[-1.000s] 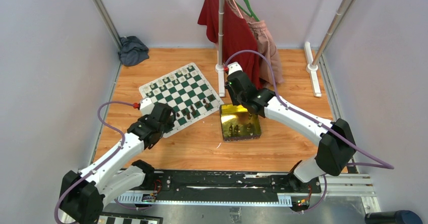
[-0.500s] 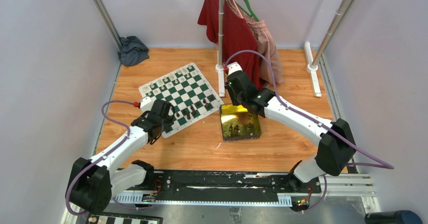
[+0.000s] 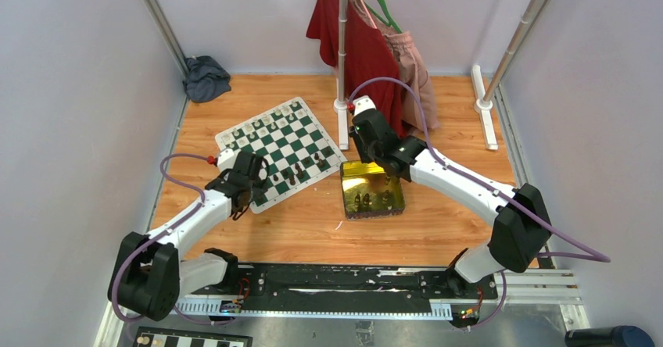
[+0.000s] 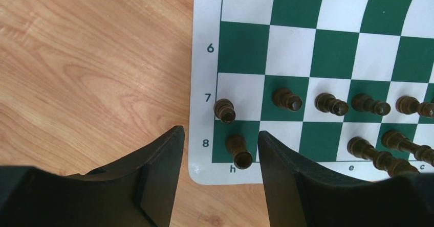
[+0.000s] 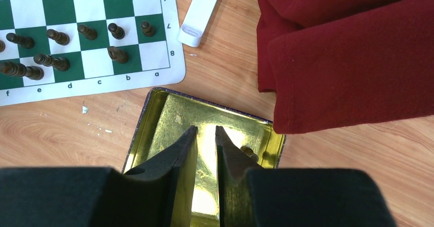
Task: Set up the chess pieces on the board
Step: Adjust the chess piece on the chessboard.
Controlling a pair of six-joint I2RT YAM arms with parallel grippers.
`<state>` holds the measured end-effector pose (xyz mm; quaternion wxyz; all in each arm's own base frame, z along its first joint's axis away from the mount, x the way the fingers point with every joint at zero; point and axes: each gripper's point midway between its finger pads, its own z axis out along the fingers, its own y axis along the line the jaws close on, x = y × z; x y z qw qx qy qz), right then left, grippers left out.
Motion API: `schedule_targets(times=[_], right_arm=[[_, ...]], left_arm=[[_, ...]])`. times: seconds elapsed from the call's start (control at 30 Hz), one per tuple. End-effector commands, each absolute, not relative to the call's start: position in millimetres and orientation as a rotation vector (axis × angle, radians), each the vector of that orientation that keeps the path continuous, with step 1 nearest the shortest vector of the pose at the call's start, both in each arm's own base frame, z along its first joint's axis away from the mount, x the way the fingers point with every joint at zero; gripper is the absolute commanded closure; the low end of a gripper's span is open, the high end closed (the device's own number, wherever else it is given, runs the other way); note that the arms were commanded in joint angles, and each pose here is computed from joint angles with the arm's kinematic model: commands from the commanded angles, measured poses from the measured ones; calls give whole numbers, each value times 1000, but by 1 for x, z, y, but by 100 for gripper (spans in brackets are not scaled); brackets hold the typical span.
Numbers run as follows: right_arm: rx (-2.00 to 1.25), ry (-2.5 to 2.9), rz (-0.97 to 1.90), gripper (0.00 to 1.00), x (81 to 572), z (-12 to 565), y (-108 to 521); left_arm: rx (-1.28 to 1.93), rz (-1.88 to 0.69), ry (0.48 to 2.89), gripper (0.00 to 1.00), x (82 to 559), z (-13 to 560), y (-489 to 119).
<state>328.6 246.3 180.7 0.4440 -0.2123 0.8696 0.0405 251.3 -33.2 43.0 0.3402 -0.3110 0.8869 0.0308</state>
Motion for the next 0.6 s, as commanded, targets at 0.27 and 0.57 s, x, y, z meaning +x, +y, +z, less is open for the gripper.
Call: schedule_targets(times=[0.27,0.57], right_arm=[[-502,2146,78,78,334,184,237],[-486,2149,86,79,334,182,237]], left_arm=[[-786,95,2301,41,266,45,-28],[-750,117,2312,42,270,47,-26]])
